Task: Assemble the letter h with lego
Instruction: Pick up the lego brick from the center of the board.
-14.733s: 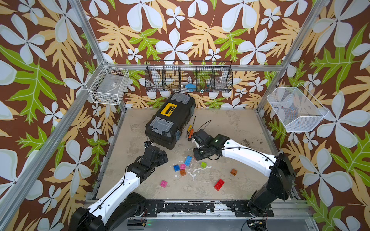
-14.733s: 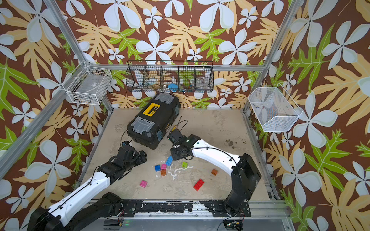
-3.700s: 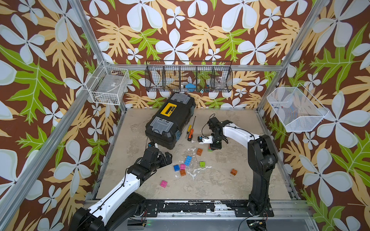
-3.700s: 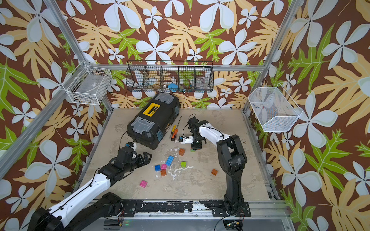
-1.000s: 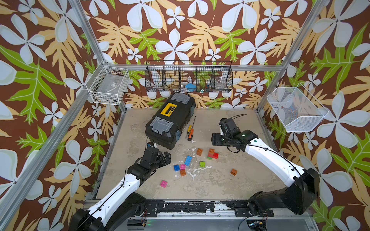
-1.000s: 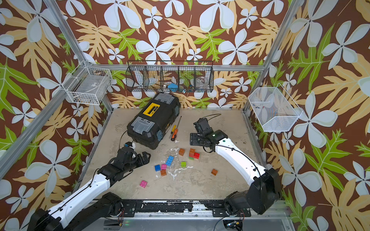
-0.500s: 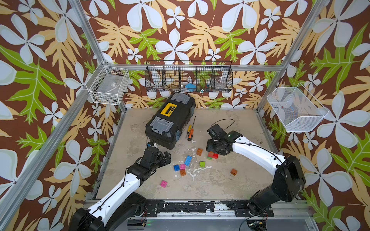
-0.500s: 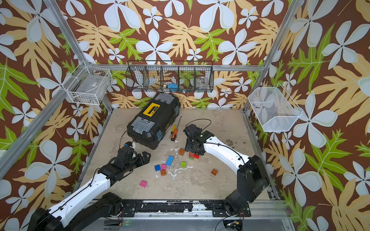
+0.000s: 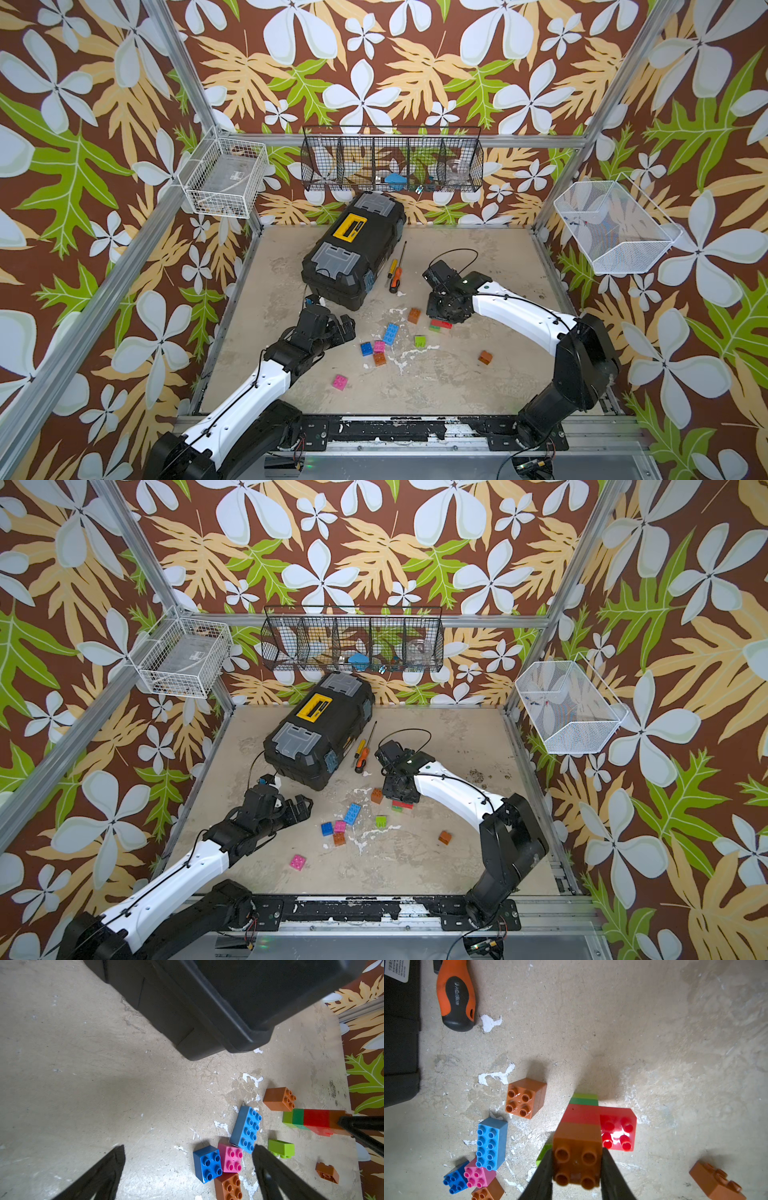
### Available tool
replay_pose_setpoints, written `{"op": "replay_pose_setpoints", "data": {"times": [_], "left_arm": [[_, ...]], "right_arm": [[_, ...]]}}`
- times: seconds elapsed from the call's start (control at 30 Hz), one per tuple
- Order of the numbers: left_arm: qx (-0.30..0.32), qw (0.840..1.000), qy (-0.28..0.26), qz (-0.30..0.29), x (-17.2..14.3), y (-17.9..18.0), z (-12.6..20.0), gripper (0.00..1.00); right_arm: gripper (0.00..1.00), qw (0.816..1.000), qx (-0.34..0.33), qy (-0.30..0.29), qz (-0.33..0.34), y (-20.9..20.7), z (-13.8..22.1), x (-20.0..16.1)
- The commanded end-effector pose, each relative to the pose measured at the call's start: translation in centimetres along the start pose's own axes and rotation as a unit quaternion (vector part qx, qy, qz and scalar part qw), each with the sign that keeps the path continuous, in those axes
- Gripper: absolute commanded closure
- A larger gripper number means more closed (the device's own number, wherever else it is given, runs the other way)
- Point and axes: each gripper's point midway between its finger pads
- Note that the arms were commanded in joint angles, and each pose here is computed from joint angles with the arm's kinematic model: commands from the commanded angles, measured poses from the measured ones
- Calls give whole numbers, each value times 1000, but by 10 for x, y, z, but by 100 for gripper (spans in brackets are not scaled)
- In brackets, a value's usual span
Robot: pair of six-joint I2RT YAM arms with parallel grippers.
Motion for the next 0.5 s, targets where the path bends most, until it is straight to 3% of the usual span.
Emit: {"op": "replay_pose_setpoints", "data": {"times": [0.0,0.2,0.47], "left_arm": [[-3,1000,-3,-5,2,-2,1,0],[-5,1000,-3,-5,2,-3,2,0],[-6,1000,-3,-4,2,-3,2,0]], "right_arm": [[69,1000,-26,5,13,-7,-7,-4],[77,998,-52,20,34,-17,-22,-16],[78,995,-72,47,54,-31,-40,-34]]}}
Point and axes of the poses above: each gripper's point midway between its finger pads, its own z axis back along the fingers, its own y axis along the line the jaws close on, x = y × z, and after that the axes turned 3 degrees about -z, right-handed
